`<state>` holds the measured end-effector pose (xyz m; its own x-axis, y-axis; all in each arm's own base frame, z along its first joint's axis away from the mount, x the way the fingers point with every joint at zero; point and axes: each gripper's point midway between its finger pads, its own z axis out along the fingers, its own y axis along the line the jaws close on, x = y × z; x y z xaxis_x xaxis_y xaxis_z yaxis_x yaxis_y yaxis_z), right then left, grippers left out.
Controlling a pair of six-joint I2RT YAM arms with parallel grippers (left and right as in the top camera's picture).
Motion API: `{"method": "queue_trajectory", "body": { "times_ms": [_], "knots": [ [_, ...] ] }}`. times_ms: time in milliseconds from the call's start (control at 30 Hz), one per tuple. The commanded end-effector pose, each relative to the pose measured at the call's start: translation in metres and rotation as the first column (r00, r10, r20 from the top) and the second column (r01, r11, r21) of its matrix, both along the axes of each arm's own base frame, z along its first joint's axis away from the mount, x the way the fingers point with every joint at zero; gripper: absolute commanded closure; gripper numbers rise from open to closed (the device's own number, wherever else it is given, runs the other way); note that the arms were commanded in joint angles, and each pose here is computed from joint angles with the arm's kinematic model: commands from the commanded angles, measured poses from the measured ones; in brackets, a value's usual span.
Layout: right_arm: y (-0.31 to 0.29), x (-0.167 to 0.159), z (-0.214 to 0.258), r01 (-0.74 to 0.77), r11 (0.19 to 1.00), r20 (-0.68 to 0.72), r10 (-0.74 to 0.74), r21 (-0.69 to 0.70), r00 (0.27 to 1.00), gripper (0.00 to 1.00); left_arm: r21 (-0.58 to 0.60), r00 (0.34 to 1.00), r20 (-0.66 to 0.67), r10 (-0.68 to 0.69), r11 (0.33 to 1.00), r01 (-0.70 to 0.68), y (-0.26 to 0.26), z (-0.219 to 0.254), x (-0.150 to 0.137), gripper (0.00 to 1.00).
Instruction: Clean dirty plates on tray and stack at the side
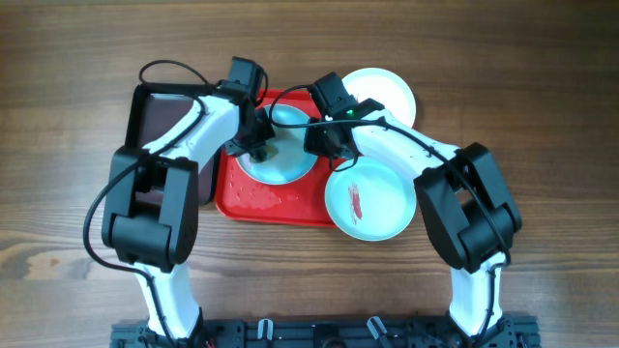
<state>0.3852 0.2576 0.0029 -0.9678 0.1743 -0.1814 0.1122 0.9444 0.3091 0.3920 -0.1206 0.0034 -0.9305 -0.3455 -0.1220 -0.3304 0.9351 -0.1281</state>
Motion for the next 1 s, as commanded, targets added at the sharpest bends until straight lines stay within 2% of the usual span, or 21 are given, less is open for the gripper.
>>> {"method": "queue_trajectory", "body": {
  "times_ms": [0, 67, 167, 267, 433, 533, 633, 767, 967],
  "knots": [
    [-0.018, 0.002, -0.015, 0.041, 0.996, 0.006, -0.041, -0.08, 0.999, 0.96, 0.047, 0.982, -0.183, -0.037, 0.998, 0.046, -0.009, -0.04, -0.048, 0.96],
    [-0.017, 0.003, -0.015, 0.04, 0.996, 0.008, -0.039, -0.079, 0.999, 0.95, 0.04, 0.974, -0.213, -0.076, 0.995, 0.087, -0.014, -0.039, -0.057, 0.96],
    [-0.017, 0.003, -0.015, 0.034, 0.996, 0.01, -0.033, -0.08, 0.999, 0.96, -0.007, 0.945, -0.253, -0.207, 0.977, 0.212, -0.025, -0.038, -0.072, 0.96],
    [-0.017, 0.003, -0.015, 0.027, 0.996, 0.011, -0.027, -0.082, 1.0, 0.96, 0.016, 0.938, -0.258, -0.232, 0.97, 0.245, -0.02, -0.038, -0.073, 0.96],
    [-0.017, 0.003, -0.015, 0.025, 0.996, 0.012, -0.024, -0.082, 1.0, 0.96, 0.225, 0.963, -0.209, -0.171, 0.95, 0.218, 0.021, -0.037, -0.052, 0.96],
    [-0.017, 0.003, -0.014, 0.027, 0.996, 0.012, -0.026, -0.081, 1.0, 0.96, 0.377, 0.979, -0.144, -0.141, 0.907, 0.186, 0.049, -0.032, -0.033, 0.96],
    [-0.017, 0.003, -0.014, 0.026, 0.996, 0.013, -0.025, -0.082, 1.0, 0.96, 0.479, 0.99, -0.047, -0.13, 0.867, 0.136, 0.064, -0.024, -0.01, 0.96],
    [-0.017, 0.003, -0.015, 0.025, 0.996, 0.012, -0.024, -0.082, 1.0, 0.96, 0.496, 0.99, 0.061, -0.127, 0.865, 0.08, 0.062, -0.019, 0.014, 0.96],
    [-0.017, 0.003, -0.015, 0.025, 0.996, 0.012, -0.024, -0.082, 1.0, 0.96, 0.423, 0.968, 0.214, -0.135, 0.905, 0.033, 0.039, -0.013, 0.046, 0.96]
  ]
}}
